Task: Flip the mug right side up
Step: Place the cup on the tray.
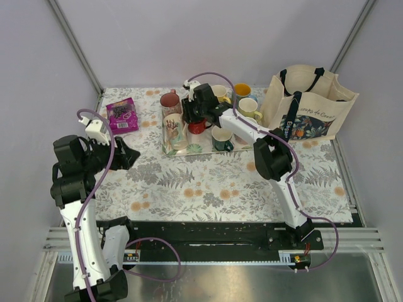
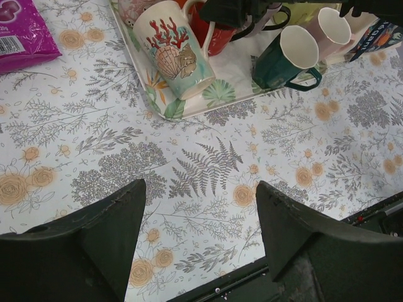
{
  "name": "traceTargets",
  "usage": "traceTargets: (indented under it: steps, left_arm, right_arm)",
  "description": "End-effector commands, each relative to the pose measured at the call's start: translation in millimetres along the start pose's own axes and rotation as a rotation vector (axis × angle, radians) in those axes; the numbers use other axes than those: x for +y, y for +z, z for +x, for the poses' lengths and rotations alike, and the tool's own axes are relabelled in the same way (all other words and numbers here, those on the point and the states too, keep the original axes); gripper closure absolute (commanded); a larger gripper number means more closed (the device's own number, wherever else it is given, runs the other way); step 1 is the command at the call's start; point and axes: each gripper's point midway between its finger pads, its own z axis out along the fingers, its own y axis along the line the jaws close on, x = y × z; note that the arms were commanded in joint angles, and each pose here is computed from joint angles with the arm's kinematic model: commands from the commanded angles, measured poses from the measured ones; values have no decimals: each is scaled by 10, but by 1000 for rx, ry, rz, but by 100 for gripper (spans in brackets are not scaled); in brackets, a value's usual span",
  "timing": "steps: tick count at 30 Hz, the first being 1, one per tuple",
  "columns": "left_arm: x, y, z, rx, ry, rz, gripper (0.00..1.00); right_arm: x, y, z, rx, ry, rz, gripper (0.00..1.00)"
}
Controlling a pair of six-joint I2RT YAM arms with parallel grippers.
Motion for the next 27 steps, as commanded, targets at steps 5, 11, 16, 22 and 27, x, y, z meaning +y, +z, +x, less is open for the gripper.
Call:
traceTargets:
  steps: [5, 11, 16, 22, 27]
  left_arm:
    - [43, 32, -19, -23, 14, -7, 26]
    - [62, 67, -23, -20, 0, -3, 26]
    - [64, 64, -29, -21, 0, -5, 26]
    - [74, 70, -25, -13, 2, -6, 26]
    - [90, 101, -33, -10, -6, -2, 26]
  right_arm:
    - [251, -158, -225, -28, 82, -109, 63]
    - [336, -162, -211, -17, 94, -150, 56]
    - [371, -64, -165, 33, 84, -173, 55]
    - [425, -2, -133, 64, 61, -205, 64]
    - [497, -32, -29, 104, 46, -247, 59]
